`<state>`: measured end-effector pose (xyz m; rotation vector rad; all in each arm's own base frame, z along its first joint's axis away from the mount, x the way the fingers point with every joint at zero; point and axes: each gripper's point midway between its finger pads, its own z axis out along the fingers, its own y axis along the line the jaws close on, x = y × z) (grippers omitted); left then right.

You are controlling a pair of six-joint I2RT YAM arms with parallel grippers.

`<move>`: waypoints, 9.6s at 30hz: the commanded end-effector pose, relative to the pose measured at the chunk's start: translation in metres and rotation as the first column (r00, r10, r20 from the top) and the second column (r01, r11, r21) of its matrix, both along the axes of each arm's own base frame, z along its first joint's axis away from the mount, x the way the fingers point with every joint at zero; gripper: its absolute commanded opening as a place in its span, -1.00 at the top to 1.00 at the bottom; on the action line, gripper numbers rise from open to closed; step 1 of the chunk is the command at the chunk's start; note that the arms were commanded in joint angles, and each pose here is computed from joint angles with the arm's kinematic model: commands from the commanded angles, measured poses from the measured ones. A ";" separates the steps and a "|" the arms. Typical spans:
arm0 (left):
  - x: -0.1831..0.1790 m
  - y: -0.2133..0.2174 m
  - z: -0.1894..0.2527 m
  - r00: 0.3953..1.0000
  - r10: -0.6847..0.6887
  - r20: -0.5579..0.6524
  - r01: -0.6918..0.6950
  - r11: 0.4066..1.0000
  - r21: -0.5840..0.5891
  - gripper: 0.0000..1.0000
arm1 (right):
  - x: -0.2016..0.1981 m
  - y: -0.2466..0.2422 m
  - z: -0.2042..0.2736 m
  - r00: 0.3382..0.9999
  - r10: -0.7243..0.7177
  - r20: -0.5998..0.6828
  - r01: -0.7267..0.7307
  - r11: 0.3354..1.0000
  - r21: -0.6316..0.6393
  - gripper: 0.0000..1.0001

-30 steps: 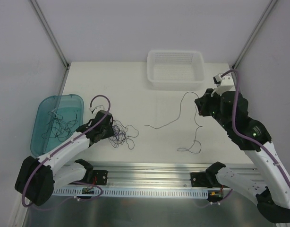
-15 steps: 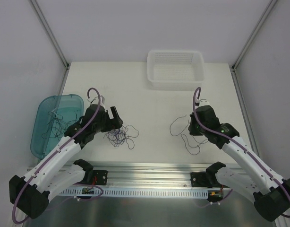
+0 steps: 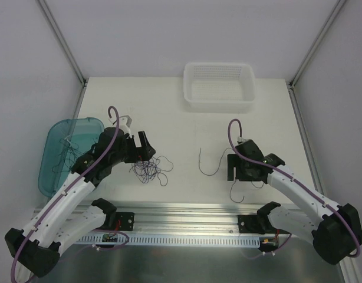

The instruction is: Untangle the cables

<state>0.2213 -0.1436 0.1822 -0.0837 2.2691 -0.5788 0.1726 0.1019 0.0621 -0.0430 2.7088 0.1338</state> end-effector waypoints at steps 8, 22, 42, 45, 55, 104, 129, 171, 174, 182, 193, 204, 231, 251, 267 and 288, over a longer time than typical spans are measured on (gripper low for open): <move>-0.005 0.002 0.040 0.988 -0.121 0.093 0.115 0.991 0.066 -0.88 | 0.015 -0.037 0.034 0.987 -0.110 0.120 0.128 0.980 -0.155 -0.82; -0.001 0.027 0.021 0.973 -0.198 0.122 0.155 0.943 0.294 -0.91 | 0.043 -0.062 0.009 0.983 -0.183 0.031 0.184 0.949 -0.255 -0.94; 0.004 0.041 -0.027 0.988 -0.132 0.082 0.095 0.932 0.349 -0.91 | 0.067 -0.054 -0.047 0.850 -0.526 0.025 0.526 0.851 -0.004 -0.38; 0.004 0.041 -0.028 0.988 -0.130 0.081 0.094 0.932 0.350 -0.91 | 0.066 -0.053 -0.049 0.852 -0.524 0.018 0.524 0.852 -0.003 -0.21; 0.004 0.040 -0.030 0.989 -0.133 0.067 0.102 0.933 0.344 -0.91 | 0.069 -0.052 -0.037 0.867 -0.497 0.045 0.497 0.868 0.011 0.82; 0.011 0.043 -0.039 0.994 -0.105 0.022 0.092 0.940 0.330 -0.91 | 0.273 0.087 0.489 0.413 -0.256 0.874 -0.504 0.735 0.453 0.99; 0.013 0.041 -0.046 0.994 -0.107 -0.011 0.105 0.943 0.316 -0.91 | 0.483 0.036 0.235 0.622 -0.356 0.697 -0.055 0.868 0.493 -0.45; 0.004 0.023 -0.073 0.924 0.291 -0.248 -0.284 0.957 0.065 -0.32 | 0.081 0.293 0.029 0.879 0.394 0.269 -0.475 0.769 0.427 -0.42; 0.007 0.016 -0.081 0.913 0.315 -0.258 -0.301 0.949 0.094 -0.20 | 0.078 0.295 0.024 0.878 0.394 0.271 -0.477 0.762 0.439 -0.38; 0.013 0.018 -0.108 0.872 0.402 -0.279 -0.358 0.913 0.197 0.27 | 0.073 0.297 0.001 0.883 0.397 0.252 -0.470 0.757 0.454 -0.19; 0.023 0.020 -0.056 0.932 0.336 -0.132 -0.320 0.938 0.133 1.00 | 0.077 0.273 0.003 0.889 0.366 0.275 -0.454 0.784 0.423 0.98; 0.007 0.049 -0.123 0.872 0.417 -0.256 -0.327 0.886 0.328 1.00 | 0.078 0.131 0.138 0.852 0.286 0.439 -0.363 0.926 0.102 0.99; 0.005 0.038 -0.174 0.833 0.398 -0.385 -0.234 0.883 0.408 1.00 | -0.040 -0.012 0.469 0.298 -0.084 0.951 -0.476 0.850 0.224 0.99; 0.011 0.016 -0.143 0.888 0.300 -0.349 -0.204 0.937 0.285 0.56 | -0.003 0.006 0.357 0.583 -0.004 0.812 -0.326 0.915 0.238 0.99; -0.021 -0.052 -0.039 0.982 -0.126 -0.139 0.121 0.992 -0.046 -0.79 | 0.020 0.077 0.119 0.897 0.277 0.344 -0.334 0.936 0.116 -0.16; -0.013 -0.072 -0.103 0.958 0.008 -0.288 0.018 0.996 0.089 -0.27 | -0.034 0.250 0.039 0.552 0.777 0.301 -0.807 0.409 0.426 -0.25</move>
